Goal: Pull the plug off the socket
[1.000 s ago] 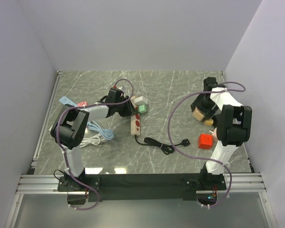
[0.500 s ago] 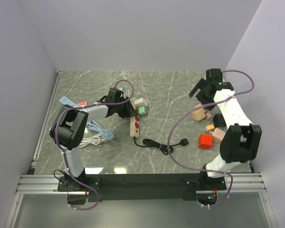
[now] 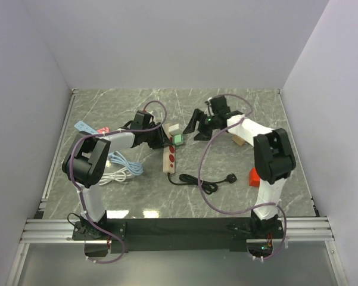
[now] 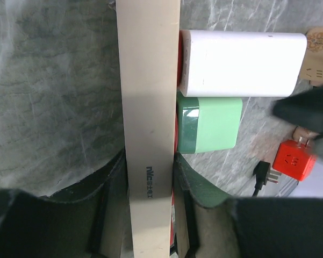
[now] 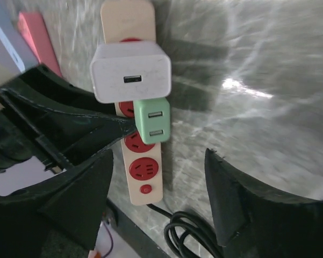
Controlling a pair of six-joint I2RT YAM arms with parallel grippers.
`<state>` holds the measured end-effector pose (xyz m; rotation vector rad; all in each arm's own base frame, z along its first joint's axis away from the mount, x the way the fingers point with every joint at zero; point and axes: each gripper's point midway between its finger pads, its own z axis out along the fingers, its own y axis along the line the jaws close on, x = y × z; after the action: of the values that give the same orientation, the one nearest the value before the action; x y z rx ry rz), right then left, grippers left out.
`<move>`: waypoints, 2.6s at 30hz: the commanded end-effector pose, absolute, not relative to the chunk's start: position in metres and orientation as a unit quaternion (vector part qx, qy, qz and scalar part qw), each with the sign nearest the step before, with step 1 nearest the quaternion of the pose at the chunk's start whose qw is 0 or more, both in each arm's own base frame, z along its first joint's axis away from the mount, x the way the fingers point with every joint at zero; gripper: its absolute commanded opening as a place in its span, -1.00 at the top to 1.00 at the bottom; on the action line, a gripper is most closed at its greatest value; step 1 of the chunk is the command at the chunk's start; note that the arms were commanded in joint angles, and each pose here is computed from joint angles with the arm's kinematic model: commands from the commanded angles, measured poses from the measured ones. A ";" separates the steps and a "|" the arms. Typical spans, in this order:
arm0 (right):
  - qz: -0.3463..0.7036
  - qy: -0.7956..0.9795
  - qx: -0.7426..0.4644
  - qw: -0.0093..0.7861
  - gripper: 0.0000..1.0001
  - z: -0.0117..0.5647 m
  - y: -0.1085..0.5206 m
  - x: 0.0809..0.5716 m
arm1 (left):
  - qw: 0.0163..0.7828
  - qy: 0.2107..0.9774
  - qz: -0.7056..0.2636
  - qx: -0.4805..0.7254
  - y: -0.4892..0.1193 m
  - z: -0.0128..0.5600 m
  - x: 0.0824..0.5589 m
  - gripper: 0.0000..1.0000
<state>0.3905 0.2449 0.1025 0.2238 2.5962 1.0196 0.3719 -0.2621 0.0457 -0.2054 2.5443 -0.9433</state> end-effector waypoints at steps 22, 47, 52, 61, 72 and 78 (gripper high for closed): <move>0.420 0.900 0.007 0.118 0.18 0.063 0.333 0.385 | 0.162 0.914 -0.363 -0.082 -0.265 0.037 0.349 0.99; 0.513 0.834 0.078 0.190 1.00 0.129 0.216 0.395 | 0.160 0.927 -0.318 -0.120 -0.233 0.011 0.345 0.99; 0.463 0.859 0.090 0.198 1.00 0.130 0.198 0.400 | 0.163 0.927 -0.315 -0.121 -0.231 0.012 0.349 0.99; 0.383 0.883 0.143 0.230 1.00 0.140 0.182 0.389 | 0.173 0.921 -0.329 -0.118 -0.238 0.026 0.362 0.99; 0.369 0.880 0.161 0.251 1.00 0.171 0.171 0.370 | 0.210 0.902 -0.361 -0.106 -0.251 0.078 0.387 0.99; 0.290 0.889 0.177 0.307 1.00 0.206 0.133 0.373 | 0.246 0.890 -0.370 -0.104 -0.251 0.121 0.396 0.99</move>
<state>0.3485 0.2166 0.1574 0.3462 2.5056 1.1227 0.3504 -0.3264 0.1369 0.0285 2.3962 -1.3908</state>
